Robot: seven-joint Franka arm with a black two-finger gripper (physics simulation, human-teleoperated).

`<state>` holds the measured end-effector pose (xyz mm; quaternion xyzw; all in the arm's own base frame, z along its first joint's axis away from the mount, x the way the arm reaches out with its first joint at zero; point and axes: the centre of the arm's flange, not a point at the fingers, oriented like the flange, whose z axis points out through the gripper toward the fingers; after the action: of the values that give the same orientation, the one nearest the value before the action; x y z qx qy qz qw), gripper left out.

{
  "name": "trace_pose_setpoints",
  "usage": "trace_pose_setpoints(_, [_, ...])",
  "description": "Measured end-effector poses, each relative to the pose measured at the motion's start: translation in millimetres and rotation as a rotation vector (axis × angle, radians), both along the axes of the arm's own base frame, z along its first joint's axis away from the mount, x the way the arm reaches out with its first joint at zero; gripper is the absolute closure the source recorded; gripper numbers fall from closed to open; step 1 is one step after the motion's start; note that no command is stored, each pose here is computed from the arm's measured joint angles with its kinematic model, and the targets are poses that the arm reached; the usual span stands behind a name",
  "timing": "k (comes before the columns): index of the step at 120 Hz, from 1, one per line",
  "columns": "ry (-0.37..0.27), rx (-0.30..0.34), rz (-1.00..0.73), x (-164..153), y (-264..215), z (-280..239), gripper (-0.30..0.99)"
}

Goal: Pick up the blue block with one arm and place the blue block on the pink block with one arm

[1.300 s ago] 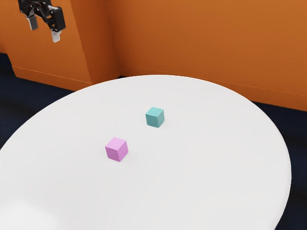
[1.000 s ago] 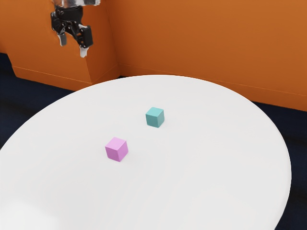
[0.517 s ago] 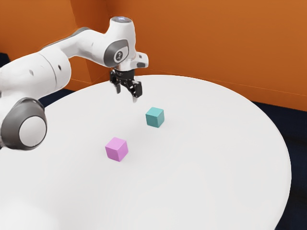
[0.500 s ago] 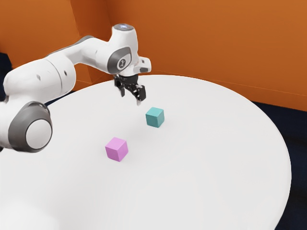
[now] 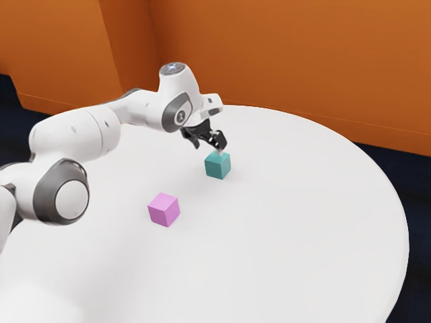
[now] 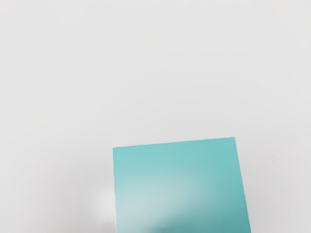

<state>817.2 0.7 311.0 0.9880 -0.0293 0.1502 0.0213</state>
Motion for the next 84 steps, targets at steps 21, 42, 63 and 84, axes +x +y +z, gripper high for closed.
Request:
trace_pose_setpoints(21, [0.015, -0.03, 0.037, 1, 0, -37, 0.0])
trace_pose_setpoints(42, [-0.007, -0.038, 0.051, 4, 1, -52, 0.0])
trace_pose_setpoints(63, [-0.041, -0.048, 0.057, 8, -1, -49, 0.0])
trace_pose_setpoints(84, [-0.063, -0.064, 0.056, 10, -6, -51, 0.0])
